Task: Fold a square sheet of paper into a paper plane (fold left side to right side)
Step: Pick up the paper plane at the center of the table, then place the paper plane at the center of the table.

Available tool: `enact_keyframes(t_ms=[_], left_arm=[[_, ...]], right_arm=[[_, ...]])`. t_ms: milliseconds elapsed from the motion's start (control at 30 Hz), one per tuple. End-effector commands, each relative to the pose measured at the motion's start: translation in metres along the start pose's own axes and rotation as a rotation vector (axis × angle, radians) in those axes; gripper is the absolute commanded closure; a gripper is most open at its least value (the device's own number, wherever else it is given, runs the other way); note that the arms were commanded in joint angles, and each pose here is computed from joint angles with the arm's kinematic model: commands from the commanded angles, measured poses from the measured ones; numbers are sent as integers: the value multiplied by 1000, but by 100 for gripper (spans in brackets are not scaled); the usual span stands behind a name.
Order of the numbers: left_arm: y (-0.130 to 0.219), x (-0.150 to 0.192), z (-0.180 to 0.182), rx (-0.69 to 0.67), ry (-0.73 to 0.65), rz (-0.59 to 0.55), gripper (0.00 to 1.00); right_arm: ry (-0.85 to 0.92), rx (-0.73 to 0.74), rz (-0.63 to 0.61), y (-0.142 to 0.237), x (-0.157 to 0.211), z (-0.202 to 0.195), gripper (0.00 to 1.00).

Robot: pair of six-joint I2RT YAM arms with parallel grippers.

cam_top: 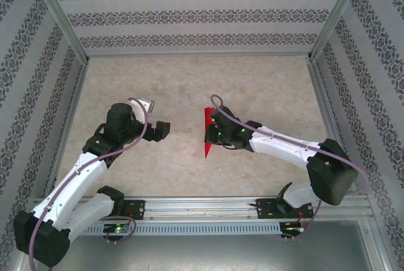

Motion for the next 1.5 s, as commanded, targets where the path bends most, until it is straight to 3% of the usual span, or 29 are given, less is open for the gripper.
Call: enact_keyframes(t_ms=[0,233,500,1033,1467], left_arm=[[4,1,5,-20,-10,1,0],[2,2,3,-6,-3,8,0],[2,3,4,-12,-5,14,0],[4,3,6,-28,-8,24,0],[4,2,6,-29,-9,18,0]], right_arm=[[84,230,29,26,1,-35,100],[135,427,50,44,-17,-54,100],[159,517,111,17,-27,-52,100],[131,509,129,-28,-37,-47,100],[80,494,119,-43,-36,-52,98]])
Point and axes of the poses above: each hand's point on the last joint's axis, 136 mm out from that joint toward the fingers, its own y axis back along the fingers, its own z axis along the line the jaws close on, x = y × z, the point moved 3 cm from there along y, back along the fingers, and after that the axes turned 3 degrees about -y, right-handed, at the moved point
